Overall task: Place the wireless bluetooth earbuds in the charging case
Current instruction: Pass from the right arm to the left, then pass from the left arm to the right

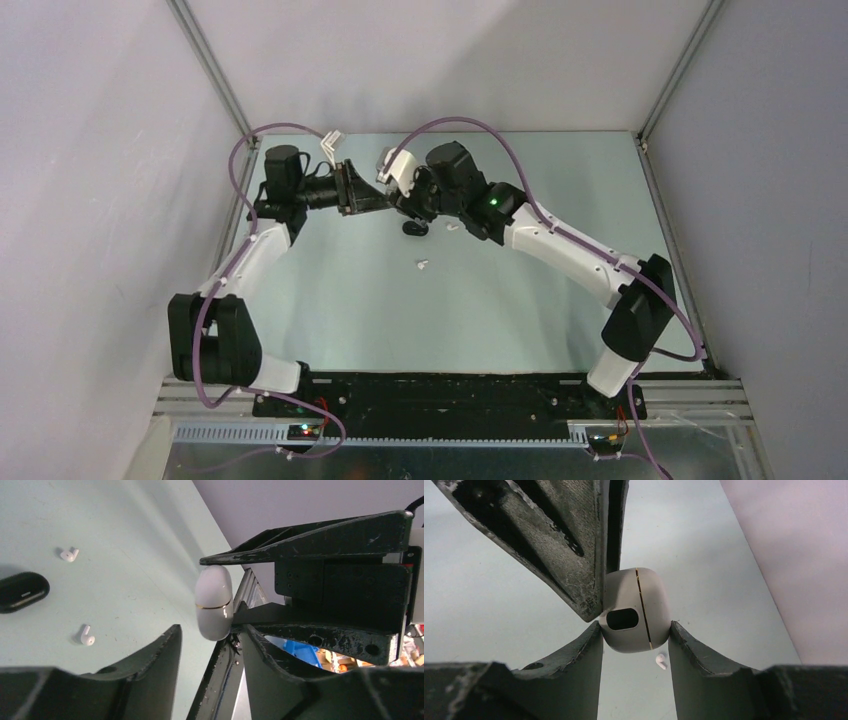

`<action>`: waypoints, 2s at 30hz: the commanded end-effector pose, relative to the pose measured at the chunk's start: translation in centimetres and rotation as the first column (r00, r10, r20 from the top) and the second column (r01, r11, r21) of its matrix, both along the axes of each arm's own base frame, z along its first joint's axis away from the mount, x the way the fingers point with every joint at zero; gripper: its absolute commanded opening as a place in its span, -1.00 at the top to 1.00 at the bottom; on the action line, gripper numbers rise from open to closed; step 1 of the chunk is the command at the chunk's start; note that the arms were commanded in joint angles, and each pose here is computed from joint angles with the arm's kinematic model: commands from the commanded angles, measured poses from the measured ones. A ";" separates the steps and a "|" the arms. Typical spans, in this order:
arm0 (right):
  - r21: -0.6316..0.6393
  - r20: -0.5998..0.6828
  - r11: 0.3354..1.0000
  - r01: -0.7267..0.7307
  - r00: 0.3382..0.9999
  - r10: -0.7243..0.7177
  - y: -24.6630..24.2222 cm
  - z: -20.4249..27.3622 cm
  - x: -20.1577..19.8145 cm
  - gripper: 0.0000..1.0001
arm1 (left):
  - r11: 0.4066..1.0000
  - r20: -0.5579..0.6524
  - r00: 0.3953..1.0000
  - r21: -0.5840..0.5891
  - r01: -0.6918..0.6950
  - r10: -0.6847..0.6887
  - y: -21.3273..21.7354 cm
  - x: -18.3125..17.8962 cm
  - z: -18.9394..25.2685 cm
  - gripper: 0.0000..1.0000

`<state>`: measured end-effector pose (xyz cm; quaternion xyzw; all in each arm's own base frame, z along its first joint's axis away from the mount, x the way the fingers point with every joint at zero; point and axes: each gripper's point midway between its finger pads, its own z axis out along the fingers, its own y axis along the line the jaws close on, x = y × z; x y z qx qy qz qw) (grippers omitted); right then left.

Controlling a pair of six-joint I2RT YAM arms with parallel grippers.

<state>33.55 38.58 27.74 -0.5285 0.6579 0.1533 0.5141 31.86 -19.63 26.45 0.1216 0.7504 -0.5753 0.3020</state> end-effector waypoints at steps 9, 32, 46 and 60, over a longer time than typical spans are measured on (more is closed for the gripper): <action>0.079 0.050 0.997 -0.016 0.999 0.012 2.0 2.8 0.2 0.67 | 0.993 0.068 0.993 -0.066 0.101 -0.097 -0.9 -0.6 3.3 0.43; 0.184 -0.404 0.977 -0.108 0.898 0.175 -4.4 7.0 -5.0 -0.75 | 0.973 0.458 0.878 -0.097 0.208 -0.142 0.2 -3.5 5.3 0.99; 0.375 -0.542 0.893 -0.248 0.724 0.428 -0.9 8.0 -7.0 -0.48 | 0.972 0.644 0.751 -0.047 0.228 -0.145 0.2 -7.7 6.9 1.00; 0.404 -0.563 0.844 -0.351 0.632 0.533 0.1 7.8 -9.1 0.08 | 0.977 0.623 0.774 -0.074 0.201 -0.112 -0.2 -7.3 6.9 1.00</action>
